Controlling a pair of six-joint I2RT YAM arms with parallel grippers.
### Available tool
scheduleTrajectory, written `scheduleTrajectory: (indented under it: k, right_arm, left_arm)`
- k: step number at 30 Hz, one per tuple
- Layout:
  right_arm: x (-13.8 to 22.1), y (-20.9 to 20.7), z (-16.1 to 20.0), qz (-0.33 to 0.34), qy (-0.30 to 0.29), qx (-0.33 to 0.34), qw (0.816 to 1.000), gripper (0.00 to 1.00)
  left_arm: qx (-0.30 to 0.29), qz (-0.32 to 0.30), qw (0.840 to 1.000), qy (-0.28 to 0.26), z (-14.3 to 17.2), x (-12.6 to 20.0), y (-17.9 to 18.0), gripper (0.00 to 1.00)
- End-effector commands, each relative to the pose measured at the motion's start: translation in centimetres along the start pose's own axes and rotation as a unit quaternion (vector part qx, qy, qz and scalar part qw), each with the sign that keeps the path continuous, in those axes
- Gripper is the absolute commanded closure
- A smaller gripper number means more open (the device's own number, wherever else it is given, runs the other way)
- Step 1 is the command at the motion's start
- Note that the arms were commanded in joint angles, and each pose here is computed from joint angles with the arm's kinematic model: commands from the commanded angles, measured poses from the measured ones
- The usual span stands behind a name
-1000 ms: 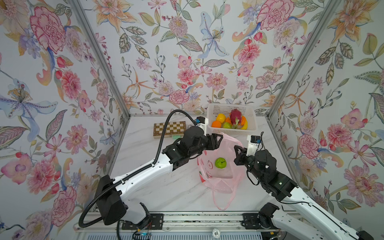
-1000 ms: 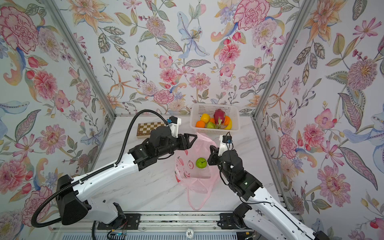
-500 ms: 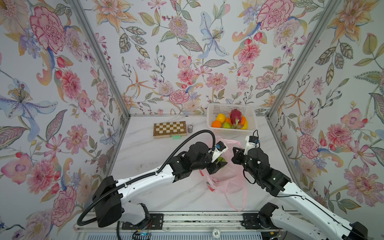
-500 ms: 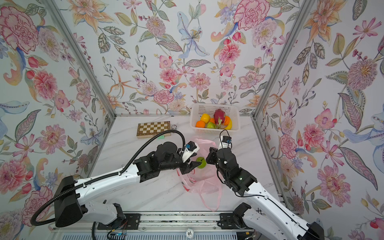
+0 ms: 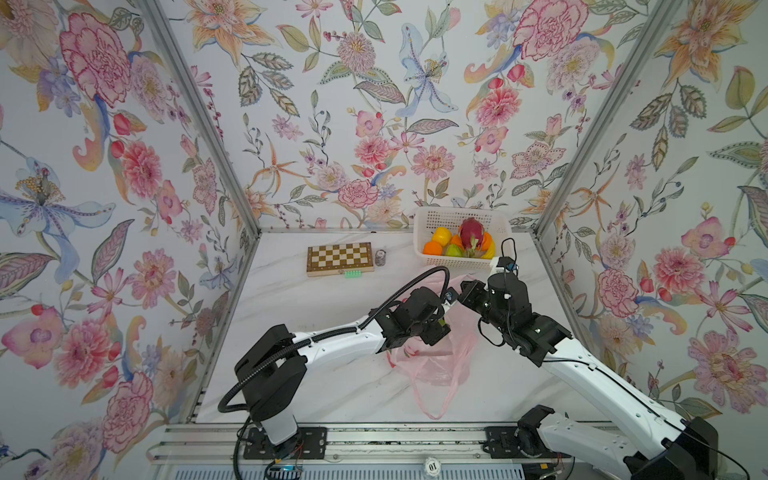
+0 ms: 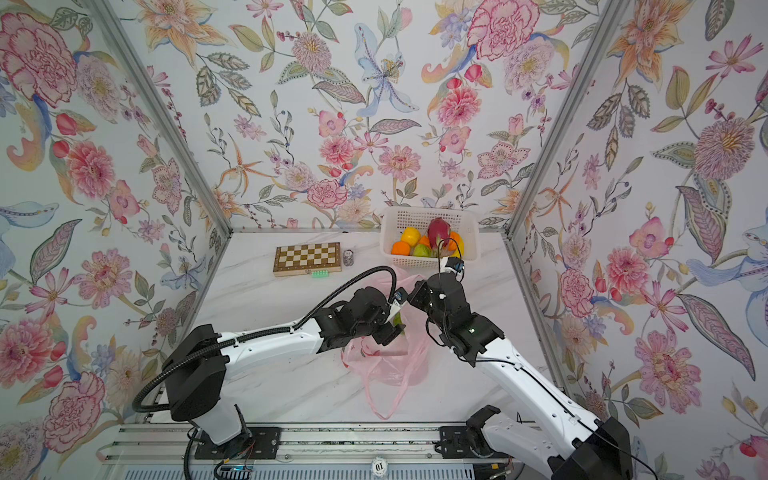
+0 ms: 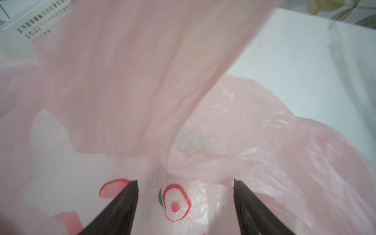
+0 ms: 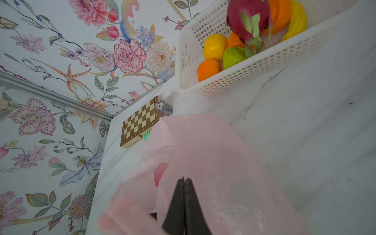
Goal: Untie the knot of the plastic bag and take out the fruit
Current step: Rotate the plastic bag at the center of the table, then pick up the fruit from the plastic bag.
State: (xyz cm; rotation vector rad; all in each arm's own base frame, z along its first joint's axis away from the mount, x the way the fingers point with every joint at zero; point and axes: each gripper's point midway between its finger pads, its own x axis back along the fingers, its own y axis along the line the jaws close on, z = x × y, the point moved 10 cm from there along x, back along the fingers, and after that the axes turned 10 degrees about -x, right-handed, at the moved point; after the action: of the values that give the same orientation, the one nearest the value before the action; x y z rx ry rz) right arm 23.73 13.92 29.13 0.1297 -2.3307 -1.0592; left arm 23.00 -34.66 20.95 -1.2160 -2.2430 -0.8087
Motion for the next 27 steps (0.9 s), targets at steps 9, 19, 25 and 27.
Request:
scheduleTrajectory:
  k: [9, 19, 25, 27]
  right_arm:
    - [-1.6, -4.6, -1.5, 0.130, 0.060, 0.018, 0.990, 0.32]
    - [-3.9, -8.8, 0.1, 0.160, 0.174, 0.032, 0.971, 0.23]
    - [-5.7, -11.2, 0.3, 0.210, 0.181, 0.051, 0.959, 0.67]
    - [-6.3, -11.7, 0.3, 0.210, 0.192, 0.054, 0.957, 0.77]
  left_arm:
    - [0.037, 0.005, 0.999, 0.012, 1.2, -3.9, 2.7, 0.15]
    - [0.028, 0.132, 0.990, -0.050, 1.7, -5.7, 3.2, 0.14]
    - [-0.005, 0.154, 0.987, -0.045, 1.8, -7.2, 3.2, 0.11]
    - [-0.011, 0.153, 0.987, -0.037, 2.0, -7.7, 3.2, 0.11]
